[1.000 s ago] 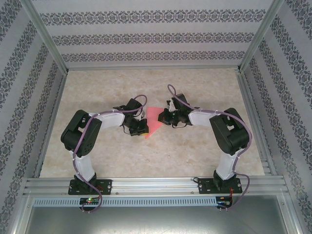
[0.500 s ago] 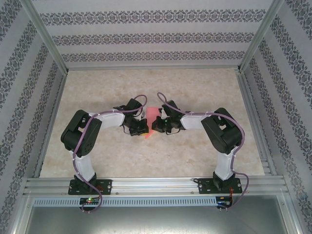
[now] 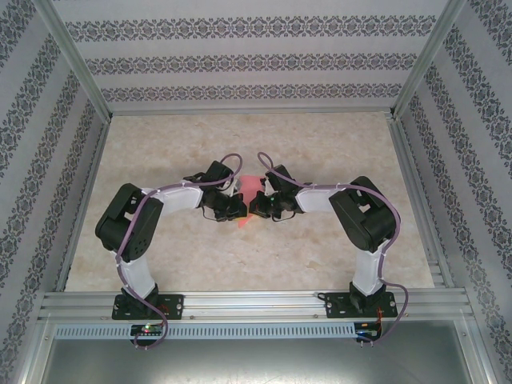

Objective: Fold a paper plane with a square sheet of paper (pick it up from the middle)

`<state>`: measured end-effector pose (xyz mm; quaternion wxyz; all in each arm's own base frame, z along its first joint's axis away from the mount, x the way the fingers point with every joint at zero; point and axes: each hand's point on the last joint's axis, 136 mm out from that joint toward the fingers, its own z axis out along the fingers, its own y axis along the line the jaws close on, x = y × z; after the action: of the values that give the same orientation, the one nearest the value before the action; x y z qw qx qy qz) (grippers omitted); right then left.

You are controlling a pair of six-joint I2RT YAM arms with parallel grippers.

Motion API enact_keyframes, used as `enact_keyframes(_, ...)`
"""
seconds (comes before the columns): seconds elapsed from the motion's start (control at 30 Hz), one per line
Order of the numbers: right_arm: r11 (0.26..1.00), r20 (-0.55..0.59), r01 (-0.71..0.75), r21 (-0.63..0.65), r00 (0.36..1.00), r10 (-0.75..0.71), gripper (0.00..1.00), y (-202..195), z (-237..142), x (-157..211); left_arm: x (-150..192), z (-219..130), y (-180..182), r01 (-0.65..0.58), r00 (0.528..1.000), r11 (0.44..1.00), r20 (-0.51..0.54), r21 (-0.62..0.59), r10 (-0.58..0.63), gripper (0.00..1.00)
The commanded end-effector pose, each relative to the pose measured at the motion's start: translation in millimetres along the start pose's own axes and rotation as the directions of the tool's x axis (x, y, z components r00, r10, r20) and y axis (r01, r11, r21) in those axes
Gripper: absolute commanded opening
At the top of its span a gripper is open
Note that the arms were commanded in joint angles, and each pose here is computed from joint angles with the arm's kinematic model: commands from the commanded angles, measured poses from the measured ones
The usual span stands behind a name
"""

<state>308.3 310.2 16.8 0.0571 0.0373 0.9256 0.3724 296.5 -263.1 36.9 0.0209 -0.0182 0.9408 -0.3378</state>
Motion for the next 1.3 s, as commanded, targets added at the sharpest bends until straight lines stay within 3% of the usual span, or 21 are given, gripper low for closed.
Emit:
enact_keyframes(0.0, 0.996, -0.012, -0.031, 0.081, 0.999, 0.032, 0.0, -23, 7, 5, 14, 7, 5, -0.016, 0.999, 1.0, -0.043, 0.01, 0.016, 0.03)
enact_keyframes(0.27, 1.0, 0.015, 0.018, 0.024, 1.0, -0.019, 0.0, -6, -1, 0, 29, 14, 38, 0.015, 0.995, 0.992, -0.092, -0.122, -0.027, 0.0)
enact_keyframes(0.43, 0.995, 0.029, 0.096, 0.005, 0.995, -0.096, 0.0, 10, -6, 1, 30, 15, 42, 0.022, 0.995, 0.99, -0.092, -0.139, -0.035, 0.0)
enact_keyframes(0.8, 0.995, -0.019, 0.086, 0.055, 0.996, -0.085, 0.0, -8, 6, 11, 32, 15, 49, 0.037, 0.994, 0.984, -0.095, -0.172, -0.054, 0.0)
enact_keyframes(1.27, 0.994, 0.136, -0.037, 0.104, 0.99, 0.022, 0.0, -68, -45, -63, 64, 21, 79, 0.116, 0.975, 0.963, -0.159, -0.244, -0.157, 0.0)
